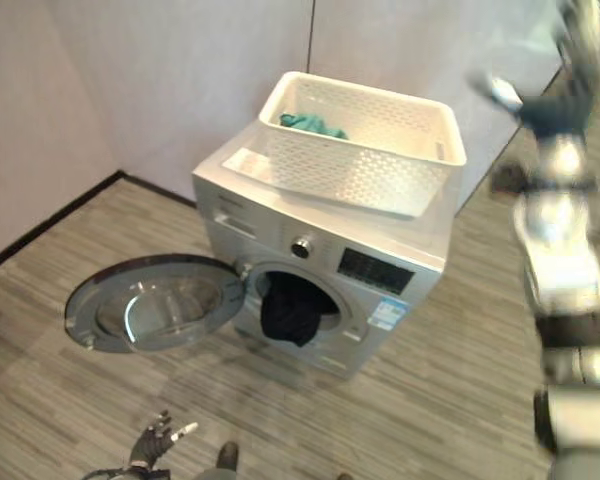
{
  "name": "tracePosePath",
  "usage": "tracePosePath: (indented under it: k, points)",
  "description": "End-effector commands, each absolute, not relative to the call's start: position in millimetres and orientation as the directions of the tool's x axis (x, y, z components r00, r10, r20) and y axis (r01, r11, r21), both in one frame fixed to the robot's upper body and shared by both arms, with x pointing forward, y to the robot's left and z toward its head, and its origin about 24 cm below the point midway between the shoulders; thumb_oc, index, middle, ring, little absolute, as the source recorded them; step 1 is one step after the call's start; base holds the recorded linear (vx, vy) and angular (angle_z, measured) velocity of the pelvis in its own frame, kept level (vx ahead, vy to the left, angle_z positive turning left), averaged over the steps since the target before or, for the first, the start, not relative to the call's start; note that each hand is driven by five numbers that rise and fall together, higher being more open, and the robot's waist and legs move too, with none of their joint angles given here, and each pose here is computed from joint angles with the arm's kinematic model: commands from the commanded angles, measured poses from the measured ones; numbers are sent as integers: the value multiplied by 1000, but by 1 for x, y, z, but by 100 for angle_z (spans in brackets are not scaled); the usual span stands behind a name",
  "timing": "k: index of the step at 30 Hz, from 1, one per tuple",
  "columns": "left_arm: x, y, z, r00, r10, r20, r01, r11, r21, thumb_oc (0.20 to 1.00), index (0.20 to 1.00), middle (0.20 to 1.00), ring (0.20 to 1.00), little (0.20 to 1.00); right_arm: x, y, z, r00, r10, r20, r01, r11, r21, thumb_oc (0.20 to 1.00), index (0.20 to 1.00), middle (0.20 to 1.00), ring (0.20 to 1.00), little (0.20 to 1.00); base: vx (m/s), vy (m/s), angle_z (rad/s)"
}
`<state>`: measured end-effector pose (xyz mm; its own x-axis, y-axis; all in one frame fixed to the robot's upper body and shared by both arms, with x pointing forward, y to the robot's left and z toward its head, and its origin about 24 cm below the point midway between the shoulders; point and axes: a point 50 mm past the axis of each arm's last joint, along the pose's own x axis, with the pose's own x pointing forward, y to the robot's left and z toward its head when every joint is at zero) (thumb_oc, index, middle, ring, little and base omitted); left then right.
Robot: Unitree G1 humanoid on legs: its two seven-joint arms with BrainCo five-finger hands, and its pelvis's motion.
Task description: Grab the laundry basket,head to the washer,open it,put in the laundry and shut it.
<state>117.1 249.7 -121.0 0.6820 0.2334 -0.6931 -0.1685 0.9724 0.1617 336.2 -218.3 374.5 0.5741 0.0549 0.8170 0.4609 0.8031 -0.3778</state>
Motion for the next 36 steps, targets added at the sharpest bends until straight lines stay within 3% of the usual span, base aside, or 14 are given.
tracePosePath:
  k: [1,2,5,8,11,13,16,18,23,28,36]
  points:
    - [128,265,-113,716,248,-652,-160,968,192,1000,1000,1000,1000,1000,359,-216,387,688,68,722,462,726,-509,1000,1000,1000,1000,1000,0,0,0]
    - [128,264,-113,716,248,-652,-161,968,191,1000,1000,1000,1000,1000,359,-216,387,688,69,722,462,726,-509,1000,1000,1000,1000,1000,17,0,3]
    - [142,270,-105,743,255,-619,-161,966,205,1000,1000,1000,1000,1000,404,-212,362,882,-36,471,397,596,-698,1000,1000,1000,1000,1000,63,-7,17]
    - [147,275,-102,748,256,-613,-144,963,226,1000,1000,1000,1000,1000,409,-237,348,925,-144,352,375,502,-779,1000,1000,1000,1000,1000,75,12,41]
    - [144,276,-102,740,232,-631,-91,964,248,1000,1000,1000,1000,1000,404,-268,337,925,-253,282,369,429,-825,1000,1000,1000,1000,1000,85,70,54]
    - [144,276,-102,740,232,-631,-91,964,248,1000,1000,1000,1000,1000,404,-268,337,925,-254,282,369,429,-825,1000,1000,1000,1000,1000,70,89,44]
    - [141,273,-106,721,177,-670,5,966,260,1000,1000,1000,1000,1000,380,-330,327,867,-440,236,407,351,-843,1000,1000,1000,1000,1000,175,260,47]
    - [136,273,-108,708,166,-686,17,967,253,1000,1000,1000,1000,1000,369,-348,330,838,-487,247,440,334,-833,1000,1000,1000,1000,1000,161,192,90]
    - [129,274,-116,670,204,-714,-61,973,221,1000,1000,1000,1000,1000,359,-364,332,816,-520,253,454,306,-837,1000,1000,1000,1000,1000,172,46,34]
    - [143,274,-111,698,223,-681,-129,974,187,1000,1000,1000,1000,1000,342,-392,319,783,-585,212,453,304,-838,1000,1000,1000,1000,1000,149,-130,31]
    - [146,261,-113,712,174,-680,-79,983,169,1000,1000,1000,1000,1000,339,-400,302,782,-605,149,393,294,-871,1000,1000,1000,1000,1000,72,-146,67]
